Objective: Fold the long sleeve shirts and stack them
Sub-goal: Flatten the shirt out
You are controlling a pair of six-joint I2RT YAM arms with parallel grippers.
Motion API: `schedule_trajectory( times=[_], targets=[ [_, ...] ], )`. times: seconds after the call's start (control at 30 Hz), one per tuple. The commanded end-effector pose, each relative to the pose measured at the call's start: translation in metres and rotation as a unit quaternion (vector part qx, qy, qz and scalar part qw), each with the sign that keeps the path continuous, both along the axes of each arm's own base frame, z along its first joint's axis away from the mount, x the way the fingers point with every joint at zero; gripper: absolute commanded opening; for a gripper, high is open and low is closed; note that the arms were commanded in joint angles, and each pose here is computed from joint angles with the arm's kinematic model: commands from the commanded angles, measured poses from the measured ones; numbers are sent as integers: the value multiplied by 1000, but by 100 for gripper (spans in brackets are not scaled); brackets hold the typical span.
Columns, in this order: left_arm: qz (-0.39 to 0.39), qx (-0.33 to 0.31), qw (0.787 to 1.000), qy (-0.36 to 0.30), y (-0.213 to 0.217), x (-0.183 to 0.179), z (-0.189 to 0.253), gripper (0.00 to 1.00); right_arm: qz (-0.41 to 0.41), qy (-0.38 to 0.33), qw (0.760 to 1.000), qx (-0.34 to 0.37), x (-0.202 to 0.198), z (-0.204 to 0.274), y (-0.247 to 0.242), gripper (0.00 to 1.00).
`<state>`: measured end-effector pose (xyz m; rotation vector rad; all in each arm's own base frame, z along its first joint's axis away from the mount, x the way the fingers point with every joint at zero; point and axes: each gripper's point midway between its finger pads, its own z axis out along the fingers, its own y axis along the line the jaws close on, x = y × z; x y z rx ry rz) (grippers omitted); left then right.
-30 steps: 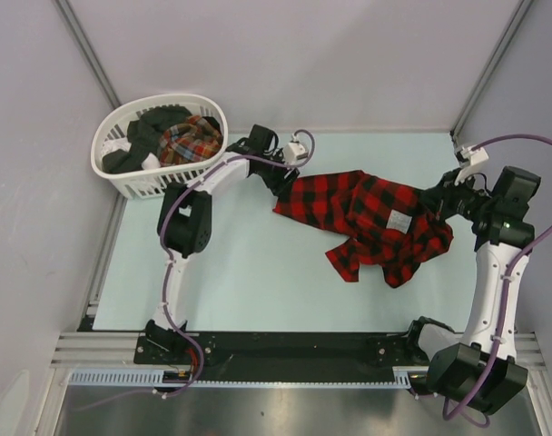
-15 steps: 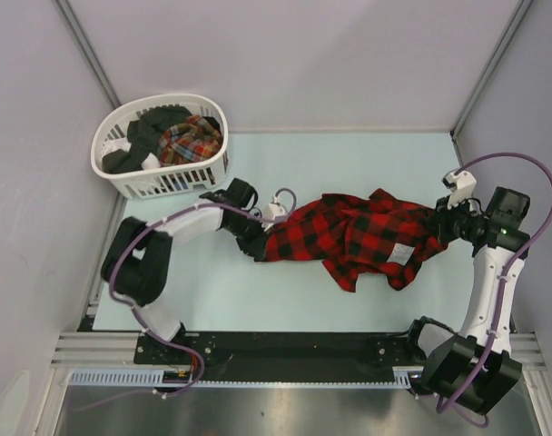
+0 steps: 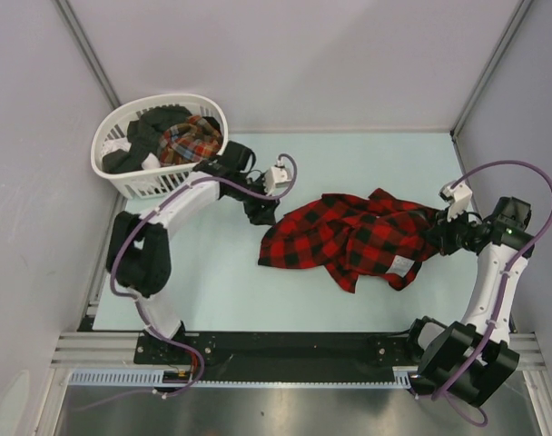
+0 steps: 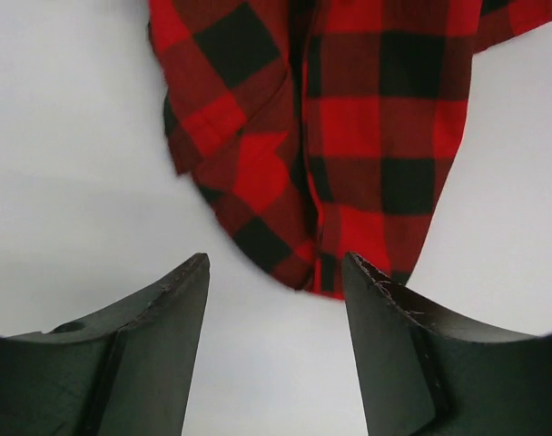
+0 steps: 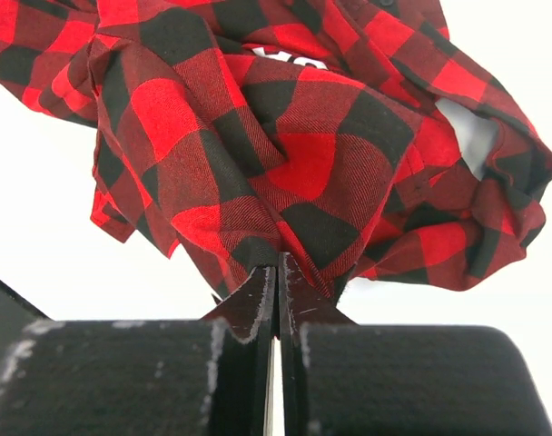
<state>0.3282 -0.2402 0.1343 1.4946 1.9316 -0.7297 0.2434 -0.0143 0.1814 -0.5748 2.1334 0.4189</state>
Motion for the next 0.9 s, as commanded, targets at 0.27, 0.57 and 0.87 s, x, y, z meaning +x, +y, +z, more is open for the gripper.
schedule_trajectory(
  times=[0.27,0.57,0.87],
  targets=[
    [-132,54,983,112,-67,-25,-62,63,5,-40,999,-16,-1,22,-1,0],
    [-116,114,980,118,-44,-31,-87,55,11,-42,999,-5,-1,24,3,0],
    [-108,86,980,143,-13,-60,-50,15,14,-46,999,9,3,27,4,0]
  ],
)
